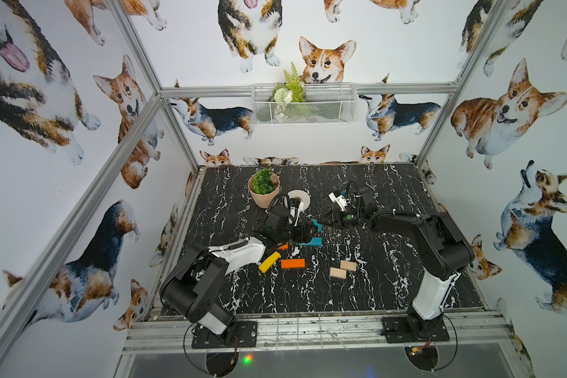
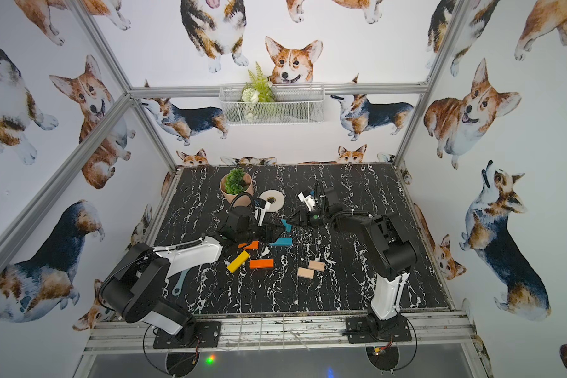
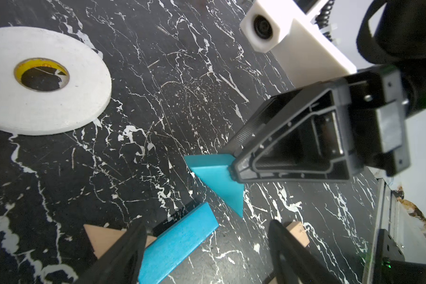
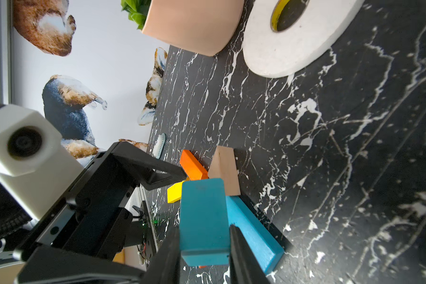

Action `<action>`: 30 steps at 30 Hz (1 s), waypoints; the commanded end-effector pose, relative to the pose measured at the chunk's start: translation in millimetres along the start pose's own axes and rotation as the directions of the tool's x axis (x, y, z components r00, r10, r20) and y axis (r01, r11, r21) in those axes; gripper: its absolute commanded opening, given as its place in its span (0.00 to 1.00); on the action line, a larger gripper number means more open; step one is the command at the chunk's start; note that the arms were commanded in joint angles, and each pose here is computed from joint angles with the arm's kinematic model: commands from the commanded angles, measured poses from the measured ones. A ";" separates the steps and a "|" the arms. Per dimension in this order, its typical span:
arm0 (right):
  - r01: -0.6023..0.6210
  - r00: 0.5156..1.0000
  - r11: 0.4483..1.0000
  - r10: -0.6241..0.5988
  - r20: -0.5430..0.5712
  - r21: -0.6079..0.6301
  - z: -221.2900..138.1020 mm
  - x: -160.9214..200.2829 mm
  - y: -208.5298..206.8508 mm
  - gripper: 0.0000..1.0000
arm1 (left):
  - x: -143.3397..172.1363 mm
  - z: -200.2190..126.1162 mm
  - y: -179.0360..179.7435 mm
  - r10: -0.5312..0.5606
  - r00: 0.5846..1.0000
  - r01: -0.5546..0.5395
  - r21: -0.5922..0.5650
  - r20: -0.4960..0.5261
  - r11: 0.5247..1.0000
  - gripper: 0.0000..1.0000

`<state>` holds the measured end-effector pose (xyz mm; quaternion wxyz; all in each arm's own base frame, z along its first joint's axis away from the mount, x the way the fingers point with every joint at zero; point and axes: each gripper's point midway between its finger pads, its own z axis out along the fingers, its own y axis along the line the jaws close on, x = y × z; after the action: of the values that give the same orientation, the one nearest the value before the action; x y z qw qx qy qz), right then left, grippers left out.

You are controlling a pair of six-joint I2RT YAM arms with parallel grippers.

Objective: Assemble a carrot with building blocks
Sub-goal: Pick up the building block from the center of the board.

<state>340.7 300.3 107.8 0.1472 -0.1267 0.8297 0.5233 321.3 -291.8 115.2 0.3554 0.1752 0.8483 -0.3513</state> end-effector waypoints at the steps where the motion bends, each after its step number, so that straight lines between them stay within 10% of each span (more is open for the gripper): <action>1: 0.031 0.999 0.998 -0.030 0.016 -0.054 5.3 -6.7 13.6 0.13 | -0.8 1.1 -12.3 0.046 0.999 -0.046 0.042 0.000 0.998 0.80; 17: 0.034 0.998 0.990 -0.040 -0.043 -0.135 16.7 2.4 39.4 0.15 | 4.1 4.8 -3.4 0.073 0.997 -0.073 -0.009 -0.009 0.997 0.79; 30: -0.056 0.985 0.996 0.068 -0.160 0.076 25.9 28.7 4.1 0.21 | 3.8 2.7 1.7 0.097 0.995 -0.097 -0.041 -0.007 0.994 0.79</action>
<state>320.6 332.5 110.7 0.0935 -0.1534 0.8373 0.5164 320.8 -292.9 109.4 0.3707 0.2029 0.8476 -0.3209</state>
